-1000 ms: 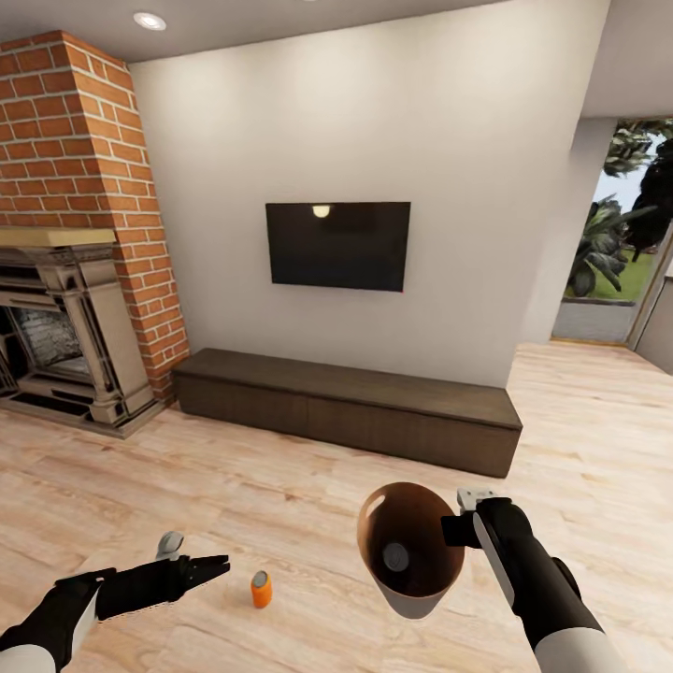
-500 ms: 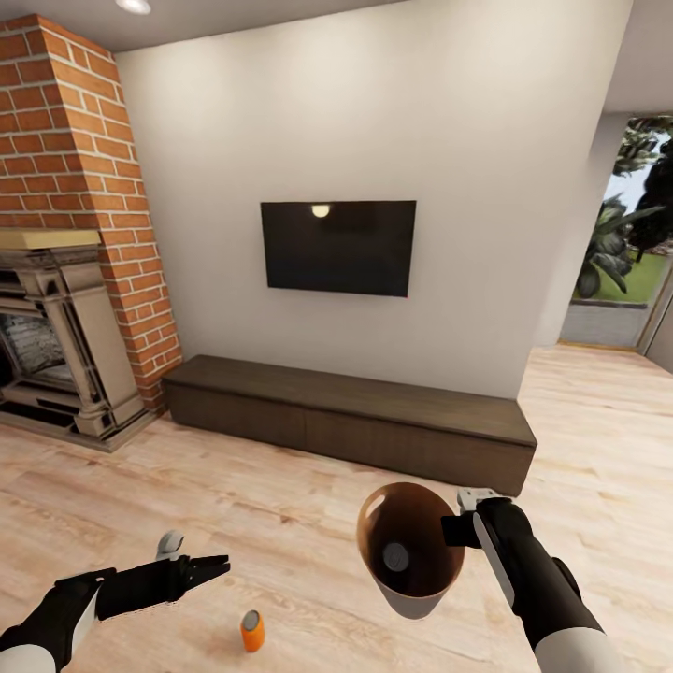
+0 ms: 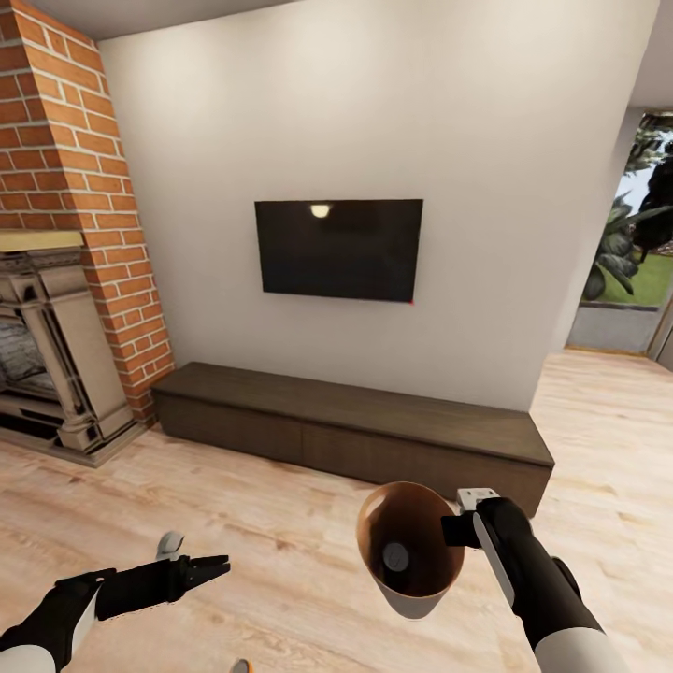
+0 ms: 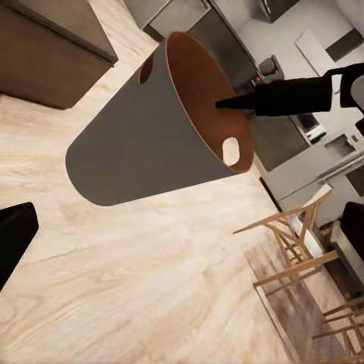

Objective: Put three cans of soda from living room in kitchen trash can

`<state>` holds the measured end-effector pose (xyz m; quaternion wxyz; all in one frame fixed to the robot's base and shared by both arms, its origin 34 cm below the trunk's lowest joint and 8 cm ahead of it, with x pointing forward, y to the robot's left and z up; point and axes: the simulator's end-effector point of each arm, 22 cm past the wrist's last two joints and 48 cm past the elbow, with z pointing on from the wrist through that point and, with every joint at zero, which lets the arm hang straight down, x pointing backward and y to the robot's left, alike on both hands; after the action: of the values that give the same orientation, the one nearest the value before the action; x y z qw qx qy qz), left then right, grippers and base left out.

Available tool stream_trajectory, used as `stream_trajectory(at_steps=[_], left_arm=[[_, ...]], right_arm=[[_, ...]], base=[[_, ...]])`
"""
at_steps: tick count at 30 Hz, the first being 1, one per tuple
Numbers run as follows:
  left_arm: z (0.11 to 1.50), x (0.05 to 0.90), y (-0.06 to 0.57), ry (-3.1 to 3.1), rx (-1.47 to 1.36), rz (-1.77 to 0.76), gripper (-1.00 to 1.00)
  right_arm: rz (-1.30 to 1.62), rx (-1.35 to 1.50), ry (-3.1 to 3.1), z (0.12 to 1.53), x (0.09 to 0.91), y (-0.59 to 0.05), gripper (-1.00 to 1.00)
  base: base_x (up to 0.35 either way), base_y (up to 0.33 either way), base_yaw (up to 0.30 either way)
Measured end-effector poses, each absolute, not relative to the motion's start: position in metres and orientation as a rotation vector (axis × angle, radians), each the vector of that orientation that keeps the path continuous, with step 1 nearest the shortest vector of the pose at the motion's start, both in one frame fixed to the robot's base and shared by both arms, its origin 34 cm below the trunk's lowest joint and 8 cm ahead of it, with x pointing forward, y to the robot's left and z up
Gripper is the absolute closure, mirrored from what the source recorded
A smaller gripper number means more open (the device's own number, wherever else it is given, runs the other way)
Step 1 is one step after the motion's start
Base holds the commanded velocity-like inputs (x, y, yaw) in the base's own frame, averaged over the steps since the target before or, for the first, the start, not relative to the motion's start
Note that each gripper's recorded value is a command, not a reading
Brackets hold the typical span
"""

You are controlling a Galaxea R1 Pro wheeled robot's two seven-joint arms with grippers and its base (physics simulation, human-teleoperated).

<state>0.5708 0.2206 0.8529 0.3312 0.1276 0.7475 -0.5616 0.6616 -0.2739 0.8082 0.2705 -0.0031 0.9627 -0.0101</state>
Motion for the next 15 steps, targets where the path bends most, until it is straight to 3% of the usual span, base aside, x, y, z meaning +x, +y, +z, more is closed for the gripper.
stream_trajectory(at_steps=[2,3,6,15], left_arm=[[0.85,0.573,0.222,1.966,0.327,-1.446,-1.0],[0.804,0.603,0.245,2.091,0.248,-1.161,-1.0],[0.764,0.627,0.26,2.149,0.171,-0.847,-1.0],[0.701,0.659,0.255,2.27,-0.18,-0.203,-1.0]], right_arm=[[-0.027,-0.008,2.594,0.808,0.662,-0.274,1.0],[-0.027,-0.01,2.598,0.805,0.664,-0.273,1.0],[-0.028,-0.013,2.595,0.808,0.661,-0.273,1.0],[-0.025,-0.014,2.594,0.808,0.662,-0.272,1.0]], base=[[0.231,0.0,0.0],[0.097,0.0,0.0],[0.04,0.0,0.0],[0.005,0.0,0.0]])
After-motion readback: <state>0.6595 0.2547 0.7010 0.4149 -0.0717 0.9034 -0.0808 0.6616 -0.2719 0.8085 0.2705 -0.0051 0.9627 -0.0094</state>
